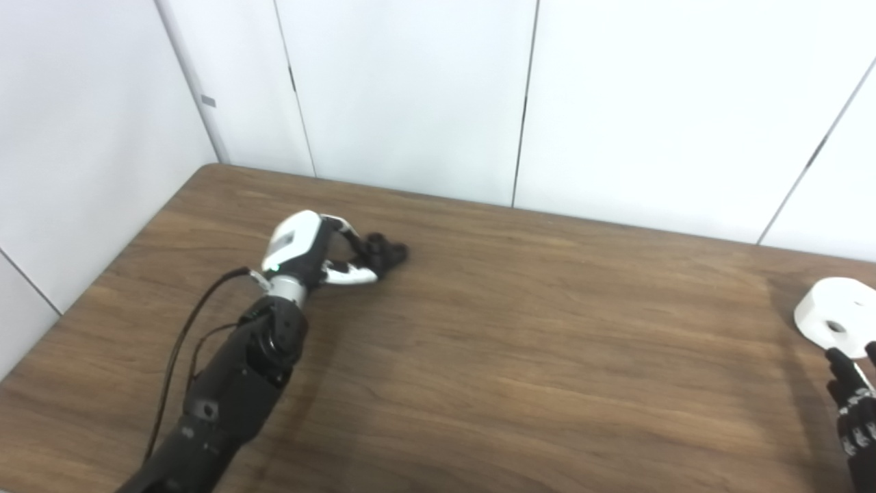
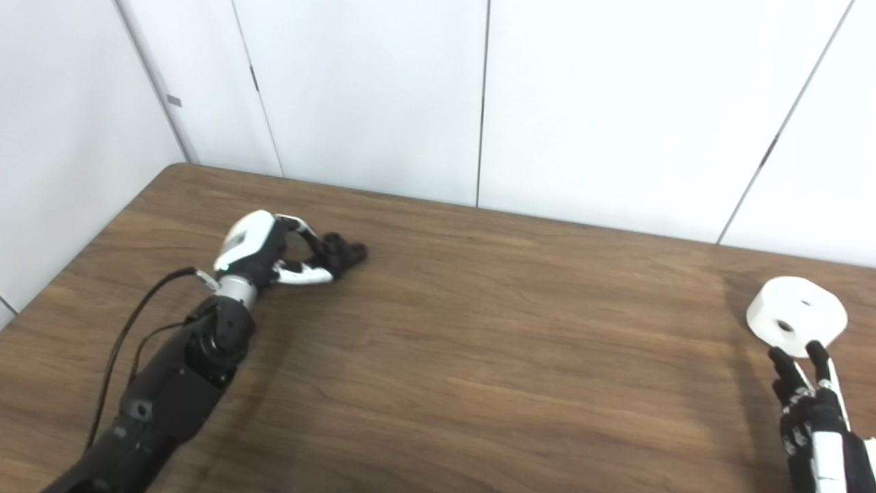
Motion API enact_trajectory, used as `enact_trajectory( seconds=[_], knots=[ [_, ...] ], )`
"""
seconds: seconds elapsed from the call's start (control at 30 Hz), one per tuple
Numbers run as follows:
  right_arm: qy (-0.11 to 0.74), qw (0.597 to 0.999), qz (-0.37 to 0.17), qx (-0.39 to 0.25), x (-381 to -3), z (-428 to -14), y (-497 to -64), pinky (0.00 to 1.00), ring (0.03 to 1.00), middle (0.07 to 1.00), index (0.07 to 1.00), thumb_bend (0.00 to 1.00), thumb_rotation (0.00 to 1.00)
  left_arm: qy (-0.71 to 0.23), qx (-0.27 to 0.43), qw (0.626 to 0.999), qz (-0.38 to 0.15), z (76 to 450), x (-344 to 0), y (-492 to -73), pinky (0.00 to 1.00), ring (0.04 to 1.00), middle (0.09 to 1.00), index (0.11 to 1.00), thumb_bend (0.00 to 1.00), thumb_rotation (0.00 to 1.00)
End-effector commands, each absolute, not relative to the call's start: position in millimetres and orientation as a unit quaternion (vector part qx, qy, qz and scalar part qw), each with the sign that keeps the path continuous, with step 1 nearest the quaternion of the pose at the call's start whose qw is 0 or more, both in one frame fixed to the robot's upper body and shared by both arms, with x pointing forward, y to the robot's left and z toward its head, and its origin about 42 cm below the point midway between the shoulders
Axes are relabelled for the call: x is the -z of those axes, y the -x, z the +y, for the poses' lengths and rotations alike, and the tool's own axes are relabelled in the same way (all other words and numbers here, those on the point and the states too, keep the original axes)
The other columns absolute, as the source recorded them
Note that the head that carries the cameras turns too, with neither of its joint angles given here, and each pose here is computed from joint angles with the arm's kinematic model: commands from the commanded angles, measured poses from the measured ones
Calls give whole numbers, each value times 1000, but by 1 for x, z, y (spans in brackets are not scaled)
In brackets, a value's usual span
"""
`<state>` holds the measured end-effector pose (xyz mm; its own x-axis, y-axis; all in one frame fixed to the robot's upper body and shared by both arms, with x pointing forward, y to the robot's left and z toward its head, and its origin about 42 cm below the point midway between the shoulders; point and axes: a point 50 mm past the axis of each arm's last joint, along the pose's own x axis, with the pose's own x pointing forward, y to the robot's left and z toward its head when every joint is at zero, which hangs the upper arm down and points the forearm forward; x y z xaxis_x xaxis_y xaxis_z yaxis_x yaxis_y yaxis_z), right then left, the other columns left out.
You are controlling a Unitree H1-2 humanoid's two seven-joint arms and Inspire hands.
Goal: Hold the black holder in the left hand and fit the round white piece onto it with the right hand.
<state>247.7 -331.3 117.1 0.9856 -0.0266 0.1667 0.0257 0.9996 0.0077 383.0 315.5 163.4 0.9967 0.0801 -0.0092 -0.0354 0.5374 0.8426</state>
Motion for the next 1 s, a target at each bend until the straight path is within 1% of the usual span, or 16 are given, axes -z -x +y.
enact_trajectory(
  seconds=[0.0,0.1,0.27,0.33,0.43,0.5,0.57,0.7,0.9,0.97],
  knots=[
    [-25,998,-55,17,-96,-317,-234,1000,964,898,1000,645,875,-477,-24,879,-10,306,-181,-384,762,866,778,485,520,45],
    [-21,998,-56,18,-97,-315,-234,1000,953,888,1000,664,868,-467,2,884,-14,292,-178,-375,789,882,792,486,518,43],
    [-25,998,-59,19,-98,-310,-234,1000,944,889,998,684,849,-470,45,881,-17,272,-172,-361,787,878,789,486,517,46],
    [-27,998,-61,18,-99,-308,-234,1000,944,887,999,677,841,-470,60,881,-23,265,-170,-353,793,879,789,486,517,47],
    [-23,998,-64,17,-100,-305,-234,1000,945,882,996,677,843,-477,85,874,-41,253,-167,-340,808,861,775,486,519,46],
    [-22,997,-65,16,-103,-302,-234,1000,939,887,993,676,846,-480,107,869,-46,244,-166,-328,818,873,788,487,519,47],
    [-22,997,-66,15,-105,-298,-234,1000,938,887,995,671,846,-481,127,866,-50,238,-165,-319,807,882,796,487,519,48],
    [-20,998,-65,17,-113,-287,-232,1000,927,877,996,668,837,-495,179,848,-63,222,-158,-296,813,886,799,487,519,50],
    [-17,998,-65,21,-123,-272,-231,1000,937,881,998,649,837,-504,232,829,-68,212,-150,-278,810,879,797,486,520,49],
    [-17,998,-63,23,-126,-268,-231,1000,933,880,998,621,838,-505,243,825,-72,210,-148,-273,806,876,796,486,521,49]
  ],
)
